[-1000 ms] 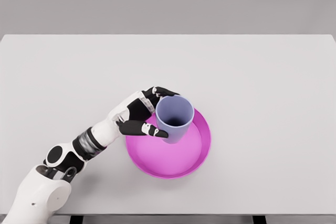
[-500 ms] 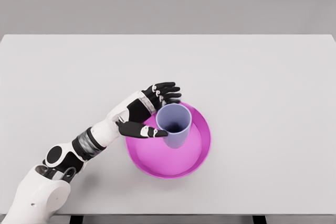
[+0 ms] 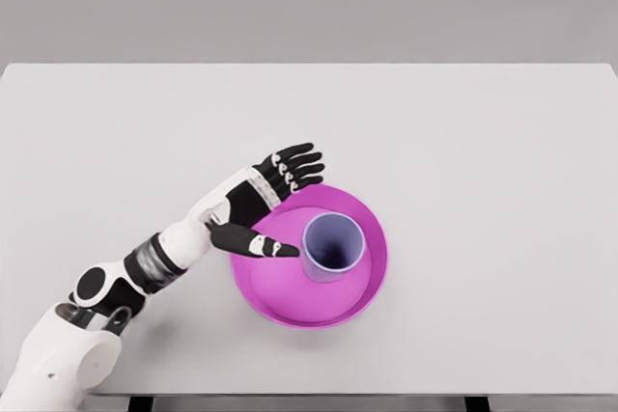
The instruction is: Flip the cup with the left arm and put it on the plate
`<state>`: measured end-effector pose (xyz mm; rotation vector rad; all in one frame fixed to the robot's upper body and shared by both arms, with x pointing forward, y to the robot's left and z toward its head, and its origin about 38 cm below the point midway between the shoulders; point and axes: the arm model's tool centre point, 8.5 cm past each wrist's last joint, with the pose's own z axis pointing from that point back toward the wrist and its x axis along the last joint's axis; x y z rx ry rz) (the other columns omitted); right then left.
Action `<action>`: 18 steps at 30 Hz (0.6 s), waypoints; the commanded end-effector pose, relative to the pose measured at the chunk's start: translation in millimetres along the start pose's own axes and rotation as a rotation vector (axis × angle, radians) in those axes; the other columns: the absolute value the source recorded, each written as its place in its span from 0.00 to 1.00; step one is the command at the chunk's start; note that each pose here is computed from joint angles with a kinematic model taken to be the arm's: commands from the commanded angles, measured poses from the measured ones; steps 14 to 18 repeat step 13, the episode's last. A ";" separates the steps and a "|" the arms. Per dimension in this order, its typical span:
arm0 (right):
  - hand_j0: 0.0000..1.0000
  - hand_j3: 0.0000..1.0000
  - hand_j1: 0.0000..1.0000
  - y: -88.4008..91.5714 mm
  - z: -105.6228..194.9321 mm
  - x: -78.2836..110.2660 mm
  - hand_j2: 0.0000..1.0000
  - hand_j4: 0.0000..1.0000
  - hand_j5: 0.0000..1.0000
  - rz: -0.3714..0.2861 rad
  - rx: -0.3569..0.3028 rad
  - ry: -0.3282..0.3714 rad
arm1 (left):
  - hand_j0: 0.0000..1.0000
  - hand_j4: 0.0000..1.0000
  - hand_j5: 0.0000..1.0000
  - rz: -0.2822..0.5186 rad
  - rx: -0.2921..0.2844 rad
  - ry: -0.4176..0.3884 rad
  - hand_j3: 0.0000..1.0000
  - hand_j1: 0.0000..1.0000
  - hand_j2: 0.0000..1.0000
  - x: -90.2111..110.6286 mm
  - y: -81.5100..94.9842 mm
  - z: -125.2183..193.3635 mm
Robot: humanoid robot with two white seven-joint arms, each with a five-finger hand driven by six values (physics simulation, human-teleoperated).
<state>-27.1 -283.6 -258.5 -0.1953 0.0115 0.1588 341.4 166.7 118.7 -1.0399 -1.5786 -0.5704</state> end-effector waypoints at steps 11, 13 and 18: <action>1.00 1.00 1.00 -0.3 0.0 0.9 1.00 1.00 1.00 0.000 -0.001 -0.001 | 1.00 1.00 1.00 -0.788 -0.084 0.375 1.00 1.00 1.00 149.5 84.7 96.5; 1.00 1.00 1.00 -0.1 0.0 -0.1 1.00 1.00 1.00 0.000 0.000 0.000 | 1.00 1.00 1.00 -0.823 -0.115 0.292 1.00 1.00 1.00 155.5 80.0 95.3; 1.00 1.00 1.00 -0.1 0.0 -0.1 1.00 1.00 1.00 0.000 0.000 0.000 | 1.00 1.00 1.00 -0.823 -0.115 0.292 1.00 1.00 1.00 155.5 80.0 95.3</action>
